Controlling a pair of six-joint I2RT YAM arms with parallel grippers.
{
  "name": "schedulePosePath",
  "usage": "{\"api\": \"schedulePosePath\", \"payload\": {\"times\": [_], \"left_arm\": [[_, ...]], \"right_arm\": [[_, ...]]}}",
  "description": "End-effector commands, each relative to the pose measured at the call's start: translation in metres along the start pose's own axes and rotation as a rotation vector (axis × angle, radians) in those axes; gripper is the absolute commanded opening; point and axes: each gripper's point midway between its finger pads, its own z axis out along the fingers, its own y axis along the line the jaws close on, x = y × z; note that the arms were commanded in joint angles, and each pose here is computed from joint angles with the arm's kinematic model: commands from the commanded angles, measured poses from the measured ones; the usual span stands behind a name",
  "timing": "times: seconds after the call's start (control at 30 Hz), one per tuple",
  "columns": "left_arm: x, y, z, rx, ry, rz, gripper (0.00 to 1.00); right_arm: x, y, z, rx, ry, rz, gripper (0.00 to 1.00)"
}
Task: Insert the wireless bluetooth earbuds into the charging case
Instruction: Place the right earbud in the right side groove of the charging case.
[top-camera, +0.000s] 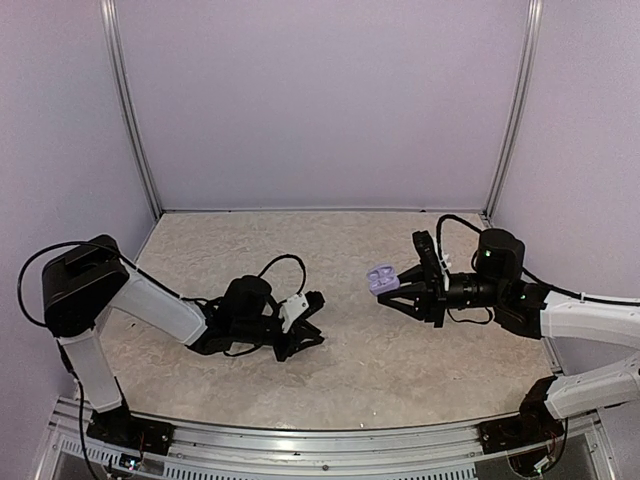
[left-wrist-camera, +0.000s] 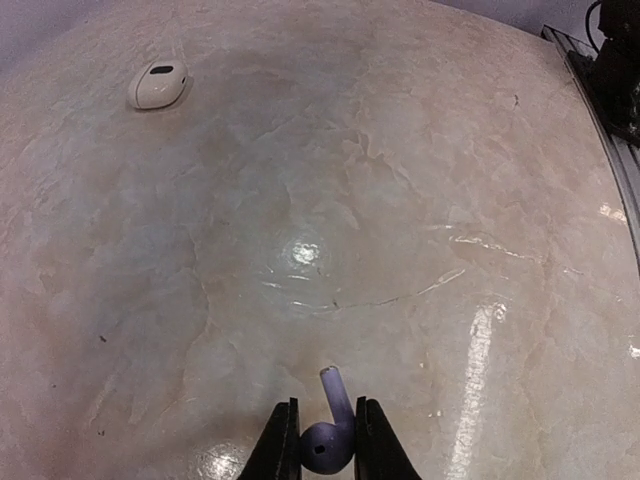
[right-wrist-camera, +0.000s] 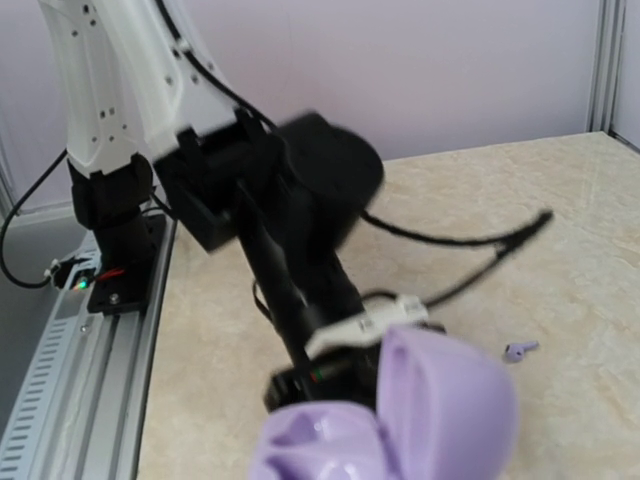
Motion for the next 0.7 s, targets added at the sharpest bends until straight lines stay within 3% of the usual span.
{"api": "schedulePosePath", "payload": {"times": [0.0, 0.27, 0.53, 0.67], "left_arm": [[-0.025, -0.014, -0.017, 0.013, -0.017, -0.049, 0.14], [-0.064, -0.036, -0.057, 0.048, 0.025, -0.119, 0.14], [-0.124, -0.055, -0.1, 0.135, -0.065, -0.247, 0.13], [-0.139, -0.061, -0.109, 0.167, -0.048, -0.307, 0.14]], "right_arm": [[0.008, -0.002, -0.003, 0.01, 0.017, -0.011, 0.12], [0.023, -0.007, 0.002, 0.059, 0.051, -0.08, 0.12], [0.027, -0.007, 0.014, 0.115, 0.03, -0.252, 0.06], [0.028, -0.006, 0.019, 0.121, 0.007, -0.335, 0.06]]}}
